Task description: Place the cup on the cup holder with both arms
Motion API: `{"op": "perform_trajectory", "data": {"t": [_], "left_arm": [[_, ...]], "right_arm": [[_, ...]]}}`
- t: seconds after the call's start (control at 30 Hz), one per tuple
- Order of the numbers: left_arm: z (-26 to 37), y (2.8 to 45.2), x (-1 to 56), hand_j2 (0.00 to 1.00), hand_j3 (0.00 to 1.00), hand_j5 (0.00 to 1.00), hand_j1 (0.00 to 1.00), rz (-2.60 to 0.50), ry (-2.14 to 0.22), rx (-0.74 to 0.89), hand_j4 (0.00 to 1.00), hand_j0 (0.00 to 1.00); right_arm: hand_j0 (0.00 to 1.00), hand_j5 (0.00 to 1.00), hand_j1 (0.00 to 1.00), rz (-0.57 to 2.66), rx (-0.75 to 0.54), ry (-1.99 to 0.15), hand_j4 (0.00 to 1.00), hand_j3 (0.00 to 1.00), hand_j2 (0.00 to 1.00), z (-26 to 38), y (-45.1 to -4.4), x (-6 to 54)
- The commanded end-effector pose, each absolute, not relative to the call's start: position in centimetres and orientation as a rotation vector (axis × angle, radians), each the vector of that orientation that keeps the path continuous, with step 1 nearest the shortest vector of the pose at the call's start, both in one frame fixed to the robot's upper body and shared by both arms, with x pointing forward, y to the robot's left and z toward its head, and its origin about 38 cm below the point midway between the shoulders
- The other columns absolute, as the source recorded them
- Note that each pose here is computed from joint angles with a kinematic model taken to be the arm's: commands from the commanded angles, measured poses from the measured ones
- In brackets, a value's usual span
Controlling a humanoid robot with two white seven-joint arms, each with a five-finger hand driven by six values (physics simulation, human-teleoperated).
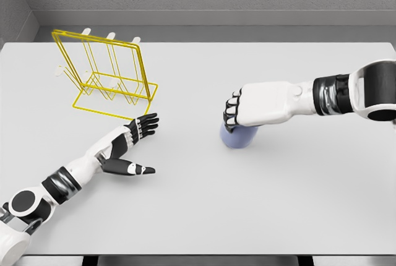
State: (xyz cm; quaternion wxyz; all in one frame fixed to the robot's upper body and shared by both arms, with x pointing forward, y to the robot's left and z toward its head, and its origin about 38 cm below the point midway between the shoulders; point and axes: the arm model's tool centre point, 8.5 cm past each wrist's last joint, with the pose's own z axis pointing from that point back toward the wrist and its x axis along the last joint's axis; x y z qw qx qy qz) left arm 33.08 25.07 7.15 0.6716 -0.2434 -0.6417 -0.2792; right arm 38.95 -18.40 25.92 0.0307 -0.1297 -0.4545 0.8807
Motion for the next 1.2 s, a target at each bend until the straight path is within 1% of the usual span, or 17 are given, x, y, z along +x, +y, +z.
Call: {"op": "perform_trajectory", "data": {"t": [0.0,0.2,0.4,0.73,0.77,0.8,0.83,1.07,1.1,1.17], "left_arm": [[7.1,25.1,33.1,1.00,1.00,1.00,1.00,-0.625,-1.444,-0.548,1.00,1.00],[7.0,25.3,33.2,1.00,1.00,1.00,1.00,-0.624,-1.442,-0.542,1.00,1.00],[6.8,25.4,33.2,1.00,1.00,1.00,1.00,-0.622,-1.437,-0.539,1.00,1.00],[6.8,25.5,33.3,1.00,1.00,1.00,1.00,-0.620,-1.437,-0.536,1.00,1.00],[6.8,25.5,33.3,1.00,1.00,1.00,1.00,-0.621,-1.437,-0.535,1.00,1.00],[6.8,25.5,33.3,1.00,1.00,1.00,1.00,-0.622,-1.437,-0.533,1.00,1.00],[6.8,25.5,33.3,1.00,1.00,1.00,1.00,-0.621,-1.437,-0.534,1.00,1.00],[6.8,25.5,33.3,1.00,1.00,1.00,1.00,-0.622,-1.437,-0.533,1.00,1.00],[6.8,25.5,33.3,1.00,1.00,1.00,1.00,-0.622,-1.435,-0.534,1.00,1.00],[6.8,25.5,33.3,1.00,1.00,1.00,1.00,-0.622,-1.437,-0.533,1.00,1.00]], "right_arm": [[0.53,0.53,0.53,2.712,-0.371,-1.448,0.53,0.53,0.53,25.9,-17.1,38.8],[0.53,0.53,0.53,2.711,-0.315,-1.489,0.53,0.53,0.53,25.6,-15.8,38.4],[0.53,0.53,0.53,2.742,-0.218,-1.515,0.53,0.53,0.53,24.1,-13.5,37.5],[0.53,0.53,0.53,2.749,-0.197,-1.514,0.53,0.53,0.53,23.7,-13.2,37.2],[0.58,0.58,0.58,2.748,-0.199,-1.516,0.58,0.58,0.58,23.7,-13.2,37.3],[0.82,0.82,0.82,2.750,-0.201,-1.513,0.82,0.82,0.82,23.6,-13.2,37.2],[0.99,0.99,0.99,2.749,-0.203,-1.512,0.99,0.99,0.99,23.7,-13.2,37.3],[1.00,1.00,1.00,2.741,-0.234,-1.499,1.00,1.00,1.00,24.0,-14.0,37.6],[1.00,1.00,1.00,2.722,-0.288,-1.502,1.00,1.00,1.00,25.0,-14.8,38.1],[1.00,1.00,1.00,2.601,-0.461,-1.589,1.00,1.00,1.00,29.7,-17.5,39.7]]}}
